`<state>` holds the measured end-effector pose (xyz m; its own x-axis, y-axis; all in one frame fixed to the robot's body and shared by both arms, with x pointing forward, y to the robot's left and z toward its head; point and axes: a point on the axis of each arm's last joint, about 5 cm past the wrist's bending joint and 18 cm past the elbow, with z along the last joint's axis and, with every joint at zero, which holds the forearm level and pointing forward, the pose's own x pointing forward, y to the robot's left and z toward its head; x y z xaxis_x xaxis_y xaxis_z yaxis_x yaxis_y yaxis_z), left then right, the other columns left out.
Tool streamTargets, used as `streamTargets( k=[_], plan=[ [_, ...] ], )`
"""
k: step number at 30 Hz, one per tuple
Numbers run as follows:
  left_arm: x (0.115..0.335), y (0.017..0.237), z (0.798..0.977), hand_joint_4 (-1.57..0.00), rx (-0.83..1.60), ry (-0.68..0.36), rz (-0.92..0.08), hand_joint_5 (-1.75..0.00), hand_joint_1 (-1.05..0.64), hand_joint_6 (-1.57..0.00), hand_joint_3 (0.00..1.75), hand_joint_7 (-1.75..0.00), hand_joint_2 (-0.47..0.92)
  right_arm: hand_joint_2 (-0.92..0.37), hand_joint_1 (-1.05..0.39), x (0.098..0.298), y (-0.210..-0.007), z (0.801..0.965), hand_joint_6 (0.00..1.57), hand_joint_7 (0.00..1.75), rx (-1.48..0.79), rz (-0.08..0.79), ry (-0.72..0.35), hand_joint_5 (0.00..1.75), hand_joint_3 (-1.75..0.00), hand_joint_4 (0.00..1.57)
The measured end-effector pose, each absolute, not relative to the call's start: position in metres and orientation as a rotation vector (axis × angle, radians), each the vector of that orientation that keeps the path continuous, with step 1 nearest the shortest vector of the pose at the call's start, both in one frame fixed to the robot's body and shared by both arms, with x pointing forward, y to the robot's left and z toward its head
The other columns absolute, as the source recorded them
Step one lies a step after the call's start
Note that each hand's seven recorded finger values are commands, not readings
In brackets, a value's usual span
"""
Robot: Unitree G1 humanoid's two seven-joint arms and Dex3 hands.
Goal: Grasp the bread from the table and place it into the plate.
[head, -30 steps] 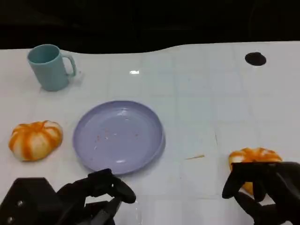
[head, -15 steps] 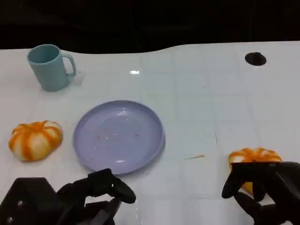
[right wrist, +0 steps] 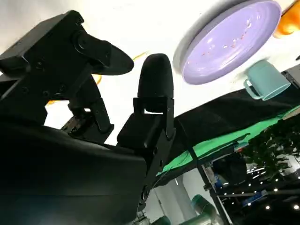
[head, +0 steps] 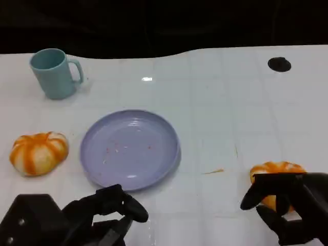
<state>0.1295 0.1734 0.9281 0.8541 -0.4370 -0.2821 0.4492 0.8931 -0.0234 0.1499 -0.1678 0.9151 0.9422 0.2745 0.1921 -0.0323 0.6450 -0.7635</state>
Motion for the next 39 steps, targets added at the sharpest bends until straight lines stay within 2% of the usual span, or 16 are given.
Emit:
streamTargets(
  k=[4, 7, 9, 11, 14, 17, 20, 28, 39],
  plan=[
    [0.130, 0.174, 0.928, -0.68, 0.044, 0.288, -0.466, -1.75, -0.41, -0.48, 0.56, -1.59, 0.92, -0.39, -0.25, 0.149, -0.169, 0.921, 0.92, 0.38, -0.930, 0.146, -0.301, 1.06, -0.80, 0.71],
    [0.130, 0.174, 0.928, -0.67, 0.044, 0.289, -0.466, -1.75, -0.41, -0.48, 0.57, -1.60, 0.92, -0.55, -0.31, 0.149, -0.170, 0.924, 0.81, 0.18, -0.992, 0.140, -0.303, 0.76, -0.52, 0.60],
    [0.130, 0.174, 0.928, -0.66, 0.045, 0.289, -0.466, -1.75, -0.41, -0.48, 0.57, -1.60, 0.92, -0.65, -0.34, 0.148, -0.172, 0.927, 0.78, 0.10, -1.041, 0.149, -0.296, 0.64, -0.34, 0.58],
    [0.130, 0.174, 0.928, -0.66, 0.047, 0.289, -0.466, -1.75, -0.41, -0.48, 0.57, -1.60, 0.92, -0.76, -0.39, 0.147, -0.173, 0.930, 0.65, 0.02, -1.085, 0.159, -0.276, 0.51, -0.17, 0.41],
    [0.130, 0.174, 0.927, -0.66, 0.047, 0.287, -0.466, -1.75, -0.41, -0.48, 0.57, -1.60, 0.92, -0.83, -0.46, 0.146, -0.175, 0.938, 0.48, 0.00, -1.161, 0.193, -0.228, 0.42, -0.06, 0.23],
    [0.130, 0.174, 0.927, -0.66, 0.047, 0.285, -0.466, -1.75, -0.41, -0.48, 0.57, -1.59, 0.92, -0.86, -0.50, 0.144, -0.175, 0.943, 0.30, 0.00, -1.218, 0.210, -0.183, 0.37, -0.03, 0.08],
    [0.130, 0.174, 0.927, -0.67, 0.047, 0.284, -0.466, -1.75, -0.41, -0.48, 0.57, -1.59, 0.92, -0.87, -0.54, 0.143, -0.173, 0.945, 0.25, 0.00, -1.243, 0.239, -0.134, 0.38, -0.01, 0.01],
    [0.131, 0.173, 0.928, -0.65, 0.052, 0.280, -0.474, -1.75, -0.42, -0.48, 0.56, -1.58, 0.92, -0.88, -0.57, 0.148, -0.174, 0.944, 0.26, 0.01, -1.263, 0.276, -0.031, 0.39, -0.01, 0.02],
    [0.132, 0.169, 0.928, -0.65, 0.041, 0.282, -0.486, -1.75, -0.40, -0.48, 0.57, -1.60, 0.92, -0.92, -0.58, 0.172, -0.171, 0.925, 0.28, 0.01, -1.318, 0.295, 0.080, 0.39, -0.02, 0.05]
  ],
)
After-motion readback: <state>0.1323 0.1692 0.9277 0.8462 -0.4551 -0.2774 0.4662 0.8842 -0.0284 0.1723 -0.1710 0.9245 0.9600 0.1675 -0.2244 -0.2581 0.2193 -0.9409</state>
